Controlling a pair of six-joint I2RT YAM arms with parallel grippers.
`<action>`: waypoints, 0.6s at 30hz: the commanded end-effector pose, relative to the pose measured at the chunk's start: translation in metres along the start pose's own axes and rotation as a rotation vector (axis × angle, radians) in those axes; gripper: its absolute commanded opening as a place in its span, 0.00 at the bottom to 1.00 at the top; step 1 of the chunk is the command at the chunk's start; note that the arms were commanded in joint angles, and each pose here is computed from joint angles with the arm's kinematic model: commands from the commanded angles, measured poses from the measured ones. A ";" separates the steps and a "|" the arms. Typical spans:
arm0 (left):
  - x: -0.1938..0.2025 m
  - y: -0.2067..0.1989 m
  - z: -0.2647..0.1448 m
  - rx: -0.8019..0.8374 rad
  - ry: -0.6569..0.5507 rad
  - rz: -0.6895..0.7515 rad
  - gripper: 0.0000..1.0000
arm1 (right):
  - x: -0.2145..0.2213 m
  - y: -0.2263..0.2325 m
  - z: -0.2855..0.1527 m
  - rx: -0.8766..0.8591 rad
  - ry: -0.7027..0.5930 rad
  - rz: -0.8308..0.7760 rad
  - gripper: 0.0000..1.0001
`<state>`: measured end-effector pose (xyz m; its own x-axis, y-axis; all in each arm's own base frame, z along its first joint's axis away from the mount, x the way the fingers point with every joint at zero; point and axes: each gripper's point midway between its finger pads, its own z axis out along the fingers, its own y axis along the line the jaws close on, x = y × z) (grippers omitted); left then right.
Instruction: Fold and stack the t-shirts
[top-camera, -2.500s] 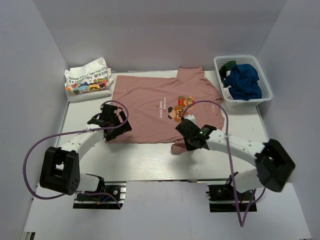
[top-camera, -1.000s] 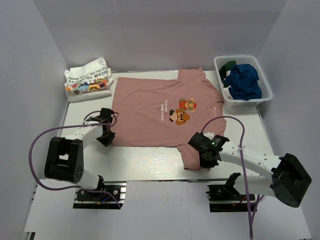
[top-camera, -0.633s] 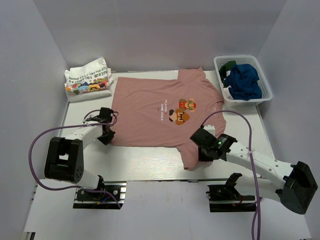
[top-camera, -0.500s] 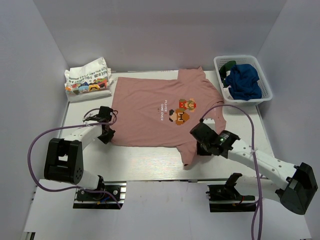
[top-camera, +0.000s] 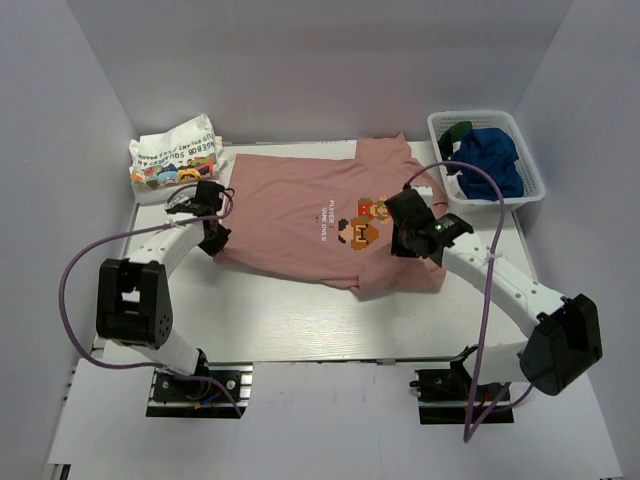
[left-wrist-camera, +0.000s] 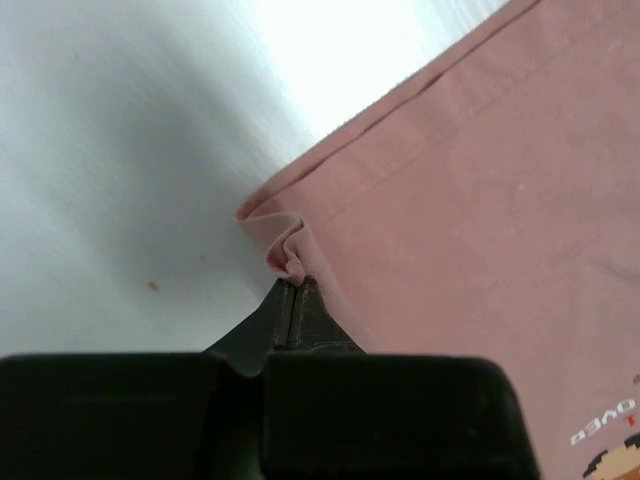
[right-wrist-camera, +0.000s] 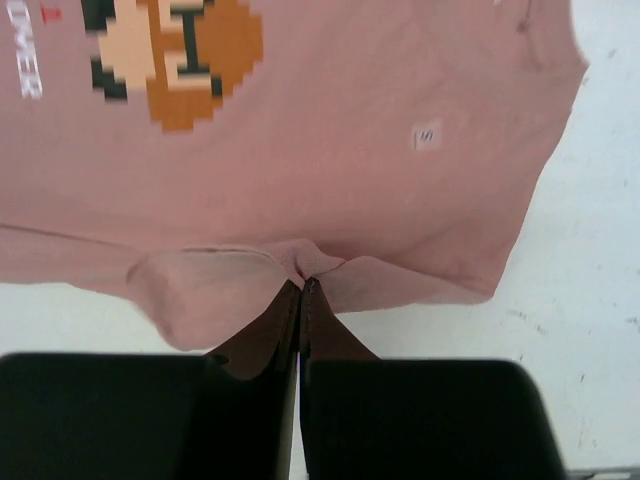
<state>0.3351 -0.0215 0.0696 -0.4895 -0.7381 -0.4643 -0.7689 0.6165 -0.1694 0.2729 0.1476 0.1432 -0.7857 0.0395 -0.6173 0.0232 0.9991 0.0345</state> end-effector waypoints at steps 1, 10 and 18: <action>-0.020 -0.007 0.000 -0.024 -0.020 -0.007 0.00 | -0.051 0.002 0.001 -0.029 -0.107 0.014 0.00; -0.052 -0.057 0.016 0.040 -0.010 0.046 0.00 | -0.118 -0.009 0.030 -0.016 -0.161 0.013 0.00; -0.076 -0.094 0.042 0.012 0.005 0.102 0.00 | -0.172 -0.024 0.063 -0.012 -0.197 -0.034 0.00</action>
<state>0.4512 -0.0191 0.0715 -0.5611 -0.6878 -0.4606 -0.7182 0.6811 -0.1422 0.4174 0.1172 0.1771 -0.7053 0.0468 -0.7074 0.0442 0.9988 0.0219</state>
